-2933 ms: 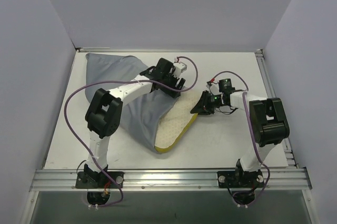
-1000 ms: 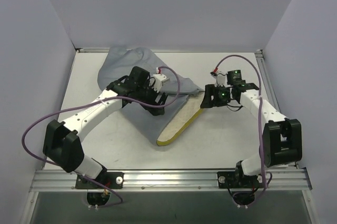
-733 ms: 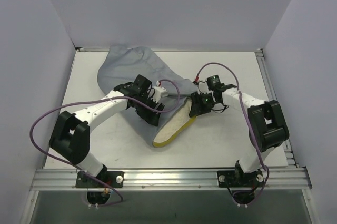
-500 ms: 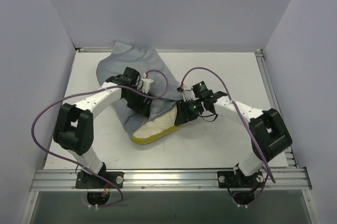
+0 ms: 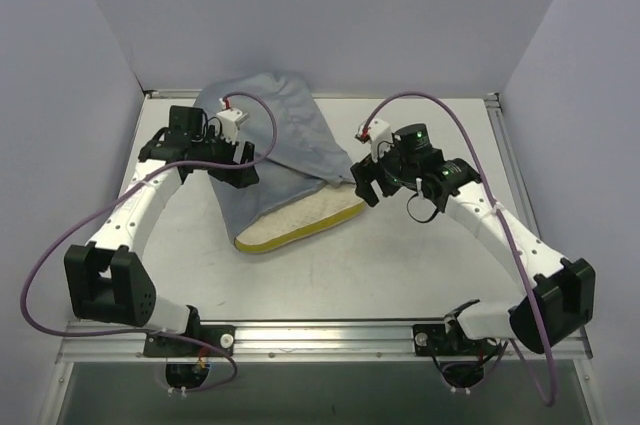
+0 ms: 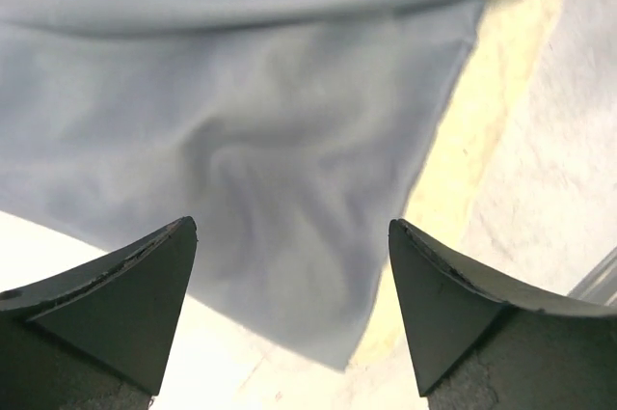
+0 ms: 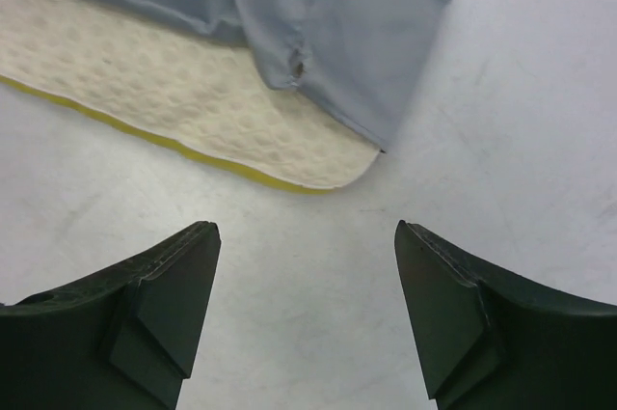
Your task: Put the pillow into the pillowcase
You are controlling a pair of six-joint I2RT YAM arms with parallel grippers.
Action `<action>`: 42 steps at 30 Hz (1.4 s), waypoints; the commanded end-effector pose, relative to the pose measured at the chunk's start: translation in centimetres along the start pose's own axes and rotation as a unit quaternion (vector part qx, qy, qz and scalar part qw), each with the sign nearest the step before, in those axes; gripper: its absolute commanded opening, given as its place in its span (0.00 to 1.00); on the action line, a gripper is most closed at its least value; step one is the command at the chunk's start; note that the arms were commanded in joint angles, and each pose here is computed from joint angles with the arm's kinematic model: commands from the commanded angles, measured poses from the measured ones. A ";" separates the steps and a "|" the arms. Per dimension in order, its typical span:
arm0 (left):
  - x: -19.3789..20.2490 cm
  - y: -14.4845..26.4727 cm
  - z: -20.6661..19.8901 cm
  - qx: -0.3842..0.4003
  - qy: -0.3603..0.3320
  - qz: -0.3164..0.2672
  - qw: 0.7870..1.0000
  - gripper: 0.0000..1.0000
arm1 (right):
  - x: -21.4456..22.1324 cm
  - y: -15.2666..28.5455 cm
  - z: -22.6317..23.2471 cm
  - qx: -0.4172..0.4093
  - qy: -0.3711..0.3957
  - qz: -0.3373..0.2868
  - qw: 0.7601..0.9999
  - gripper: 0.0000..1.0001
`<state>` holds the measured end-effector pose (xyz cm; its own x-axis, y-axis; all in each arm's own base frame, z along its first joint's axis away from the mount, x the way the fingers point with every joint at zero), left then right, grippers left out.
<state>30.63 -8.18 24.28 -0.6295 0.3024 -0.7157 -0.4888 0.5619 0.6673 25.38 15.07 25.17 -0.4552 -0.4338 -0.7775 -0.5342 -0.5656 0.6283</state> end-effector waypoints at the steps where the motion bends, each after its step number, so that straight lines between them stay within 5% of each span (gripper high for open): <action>1: 2.2 2.3 -2.0 0.044 -0.045 0.014 0.998 0.90 | 1.2 -2.0 -2.1 0.060 0.087 0.073 0.992 0.75; 12: 10.9 6.2 -3.8 0.023 -0.208 0.103 0.972 0.91 | -0.4 -9.4 -3.2 0.096 0.090 0.070 0.989 0.69; 18: 11.7 5.8 -4.3 0.023 -0.223 0.104 0.969 0.91 | -1.3 -11.0 -3.7 0.120 0.094 0.061 0.986 0.45; 23: 10.6 5.0 -5.0 0.019 -0.251 0.073 0.965 0.97 | -1.8 -10.9 -3.4 0.110 0.092 0.054 0.988 0.00; 32: 7.6 2.0 -7.7 -0.099 -0.363 -0.010 0.927 0.97 | -5.6 -3.7 -0.8 0.071 0.035 -0.044 0.996 0.00; 42: 7.2 -2.4 -5.9 -0.235 -0.408 -0.034 0.882 0.95 | -4.8 -3.0 -0.1 0.049 0.024 -0.026 0.998 0.00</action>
<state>21.52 -11.73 17.45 -0.0800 0.8481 -0.5237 -0.6822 0.3365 0.6491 29.70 18.67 26.30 -0.3933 -0.4542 -0.7994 -0.6317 -0.4983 0.5939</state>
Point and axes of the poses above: each gripper's point midway between its finger pads, its own y axis back along the fingers, its own z axis along the line the jaws close on, x = y × z, the point moved 9 cm from there along y, back along the fingers, and after that the axes turned 2 degrees about -y, right-handed, at the moved point
